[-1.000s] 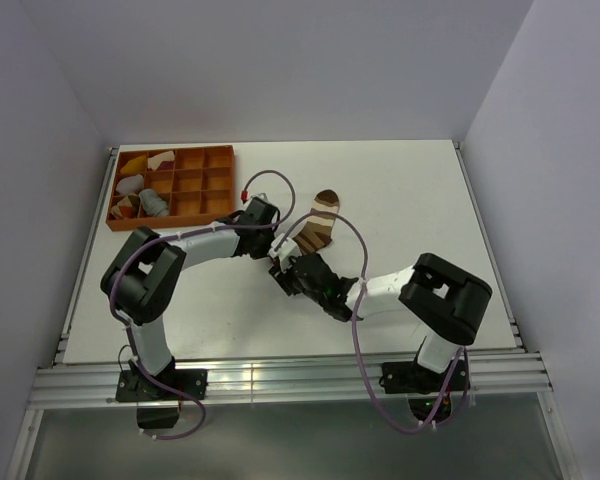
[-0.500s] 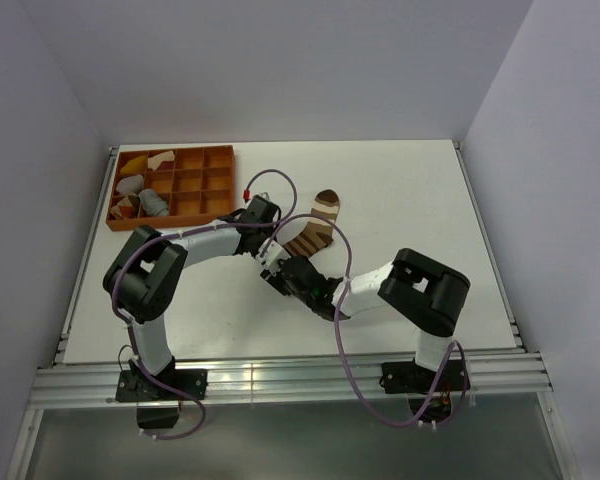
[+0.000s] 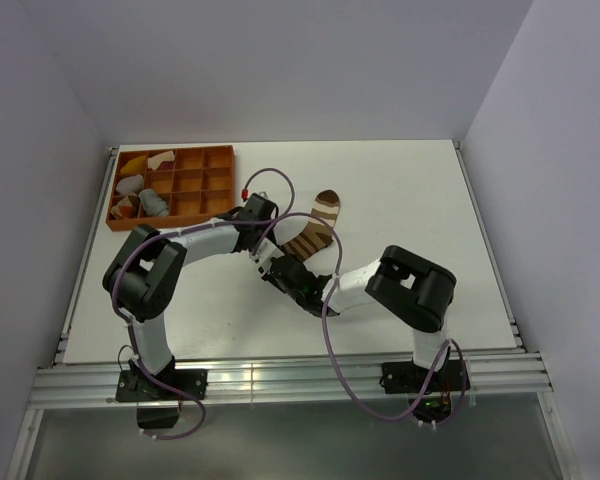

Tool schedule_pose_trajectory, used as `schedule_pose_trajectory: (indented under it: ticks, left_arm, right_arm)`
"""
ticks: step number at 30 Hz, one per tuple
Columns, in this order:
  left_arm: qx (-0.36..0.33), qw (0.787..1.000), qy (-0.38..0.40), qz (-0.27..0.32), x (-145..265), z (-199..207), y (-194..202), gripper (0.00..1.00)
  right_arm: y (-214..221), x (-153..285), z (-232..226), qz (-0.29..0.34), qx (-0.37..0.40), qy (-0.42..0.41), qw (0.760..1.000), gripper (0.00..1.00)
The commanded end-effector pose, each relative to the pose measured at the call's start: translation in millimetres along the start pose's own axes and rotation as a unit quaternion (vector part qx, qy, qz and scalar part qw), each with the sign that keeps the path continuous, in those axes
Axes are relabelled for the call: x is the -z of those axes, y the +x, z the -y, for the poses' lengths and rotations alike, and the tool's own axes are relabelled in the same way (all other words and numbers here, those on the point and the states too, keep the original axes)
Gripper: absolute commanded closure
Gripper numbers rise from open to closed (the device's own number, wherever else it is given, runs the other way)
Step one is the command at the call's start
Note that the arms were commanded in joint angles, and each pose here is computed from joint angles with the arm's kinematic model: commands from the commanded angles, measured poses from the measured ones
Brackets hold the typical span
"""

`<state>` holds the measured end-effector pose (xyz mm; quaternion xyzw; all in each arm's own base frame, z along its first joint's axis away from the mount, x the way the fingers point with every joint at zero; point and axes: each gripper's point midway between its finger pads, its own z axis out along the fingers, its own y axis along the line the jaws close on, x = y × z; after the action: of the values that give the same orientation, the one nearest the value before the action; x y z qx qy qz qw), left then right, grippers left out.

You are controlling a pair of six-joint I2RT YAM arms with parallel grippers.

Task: Roll the socks
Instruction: Roll the sock at the center of the board.

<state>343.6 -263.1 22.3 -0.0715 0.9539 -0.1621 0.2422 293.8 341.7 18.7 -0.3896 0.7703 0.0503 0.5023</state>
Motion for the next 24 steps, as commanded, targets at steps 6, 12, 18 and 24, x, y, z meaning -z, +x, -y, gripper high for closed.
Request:
schedule_pose_trajectory:
  ticks: [6, 12, 18, 24]
  left_arm:
    - [-0.020, 0.999, -0.016, -0.031, -0.1, -10.7, 16.2, 1.00]
    - [-0.013, 0.999, -0.013, -0.032, 2.4, -12.9, 12.6, 1.00]
    - [0.001, 1.000, -0.007, -0.028, 4.4, -14.1, 5.8, 1.00]
    - [0.023, 1.000, -0.007, -0.012, 9.7, -15.1, -4.9, 0.93]
  right_arm:
    - [42.1, -4.2, -7.0, -0.084, -0.021, -0.027, 0.996, 0.75]
    - [53.0, -5.3, -1.8, -0.108, -0.054, -0.038, 0.992, 0.90]
    - [50.8, -0.1, 2.3, -0.109, -0.091, -0.066, 0.988, 1.00]
    - [40.4, 8.7, -2.8, -0.108, -0.169, -0.125, 0.972, 1.00]
